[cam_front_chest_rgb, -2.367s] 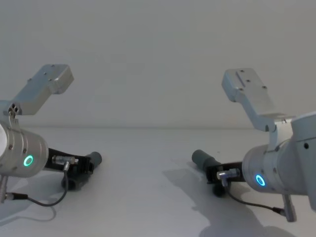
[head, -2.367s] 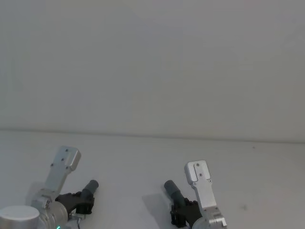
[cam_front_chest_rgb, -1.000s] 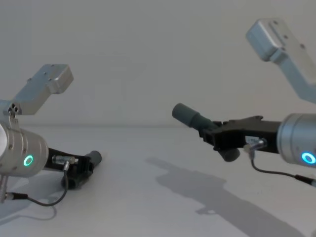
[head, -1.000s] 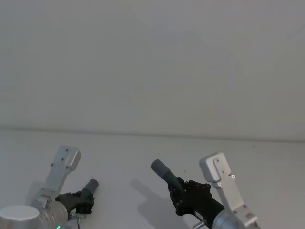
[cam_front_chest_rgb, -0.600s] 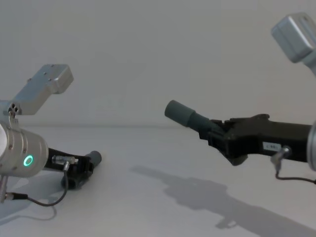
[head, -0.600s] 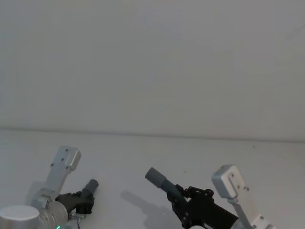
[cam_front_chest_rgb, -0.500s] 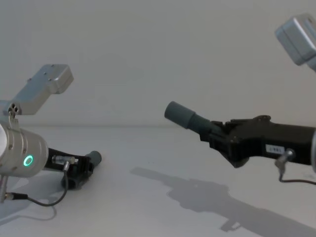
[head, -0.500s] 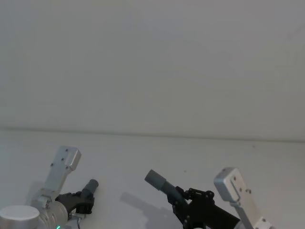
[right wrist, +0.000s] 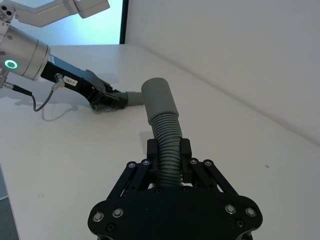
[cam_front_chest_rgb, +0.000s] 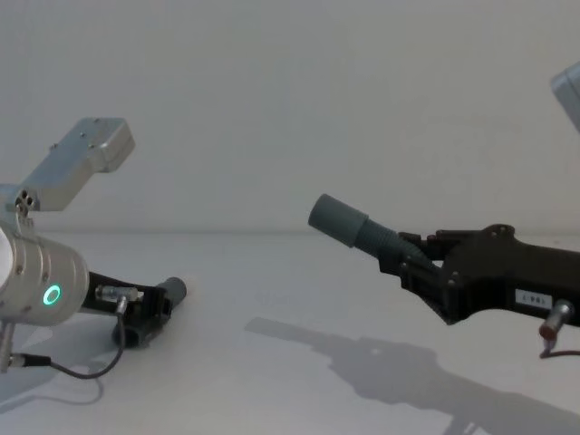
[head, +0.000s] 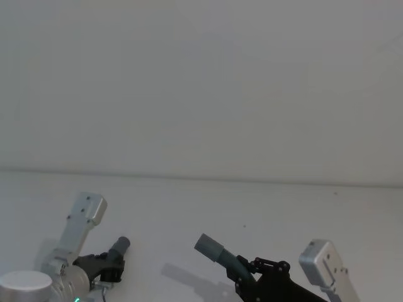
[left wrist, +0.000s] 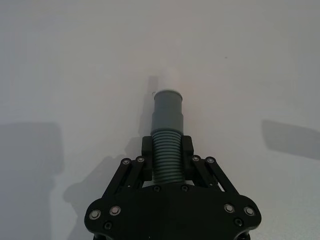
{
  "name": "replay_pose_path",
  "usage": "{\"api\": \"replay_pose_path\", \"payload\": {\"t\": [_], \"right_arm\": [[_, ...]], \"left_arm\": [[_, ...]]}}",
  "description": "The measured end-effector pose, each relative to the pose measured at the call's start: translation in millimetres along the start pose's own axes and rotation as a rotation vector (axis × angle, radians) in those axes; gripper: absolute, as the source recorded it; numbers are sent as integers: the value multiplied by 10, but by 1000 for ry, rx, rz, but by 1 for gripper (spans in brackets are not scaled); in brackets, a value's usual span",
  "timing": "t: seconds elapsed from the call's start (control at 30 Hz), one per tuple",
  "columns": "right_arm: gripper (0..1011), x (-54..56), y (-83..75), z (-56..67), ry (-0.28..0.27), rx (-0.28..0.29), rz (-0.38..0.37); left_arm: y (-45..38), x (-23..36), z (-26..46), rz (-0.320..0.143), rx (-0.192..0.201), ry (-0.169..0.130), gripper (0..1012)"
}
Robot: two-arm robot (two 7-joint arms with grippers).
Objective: Use both hands to pick up one end of the pipe from the table, align the ends, and insert them.
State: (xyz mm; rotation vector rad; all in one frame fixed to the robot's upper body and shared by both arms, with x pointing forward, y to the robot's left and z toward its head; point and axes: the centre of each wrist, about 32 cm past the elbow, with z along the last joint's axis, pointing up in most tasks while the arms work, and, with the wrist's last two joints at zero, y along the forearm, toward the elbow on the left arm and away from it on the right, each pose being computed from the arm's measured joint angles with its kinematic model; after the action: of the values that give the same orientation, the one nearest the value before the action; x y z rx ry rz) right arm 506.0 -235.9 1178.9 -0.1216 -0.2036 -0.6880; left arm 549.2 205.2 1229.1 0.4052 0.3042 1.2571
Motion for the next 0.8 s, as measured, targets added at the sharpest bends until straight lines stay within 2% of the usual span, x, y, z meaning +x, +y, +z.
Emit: {"api": "replay_pose_path", "payload": {"t": [0.47, 0.8], "right_arm": [[229, 37, -112, -222, -34, 101, 14], [229, 71, -196, -313, -80, 131, 31]], "left_arm": [[0, 0, 0, 0, 0, 0, 295], [0, 0, 0, 0, 0, 0, 295]]}}
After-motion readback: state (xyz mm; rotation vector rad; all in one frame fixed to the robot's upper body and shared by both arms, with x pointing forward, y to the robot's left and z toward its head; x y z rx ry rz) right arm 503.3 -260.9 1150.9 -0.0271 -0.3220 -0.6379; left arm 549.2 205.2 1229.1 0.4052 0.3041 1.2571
